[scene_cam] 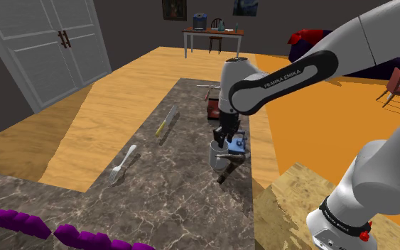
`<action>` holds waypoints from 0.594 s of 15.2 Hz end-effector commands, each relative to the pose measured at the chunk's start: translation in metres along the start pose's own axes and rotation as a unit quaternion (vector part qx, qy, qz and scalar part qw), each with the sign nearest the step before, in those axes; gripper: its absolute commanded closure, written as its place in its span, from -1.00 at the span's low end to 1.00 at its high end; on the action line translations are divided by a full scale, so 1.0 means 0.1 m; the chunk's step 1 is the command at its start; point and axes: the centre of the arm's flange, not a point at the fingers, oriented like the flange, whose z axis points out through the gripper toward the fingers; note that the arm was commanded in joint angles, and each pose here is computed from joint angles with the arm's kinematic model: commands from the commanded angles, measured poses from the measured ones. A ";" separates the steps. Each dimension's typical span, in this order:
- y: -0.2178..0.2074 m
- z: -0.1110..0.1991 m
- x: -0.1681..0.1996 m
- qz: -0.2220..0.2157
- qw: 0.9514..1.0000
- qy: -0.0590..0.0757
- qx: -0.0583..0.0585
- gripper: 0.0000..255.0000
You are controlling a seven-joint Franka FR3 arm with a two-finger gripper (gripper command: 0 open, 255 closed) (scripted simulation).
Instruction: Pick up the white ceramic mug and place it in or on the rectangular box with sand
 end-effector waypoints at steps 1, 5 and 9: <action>-0.02 -0.03 -0.02 -0.002 1.000 -0.008 -0.001 1.00; -0.02 -0.24 -0.03 -0.002 1.000 -0.008 -0.001 1.00; -0.03 -0.45 -0.04 -0.002 1.000 -0.008 -0.001 1.00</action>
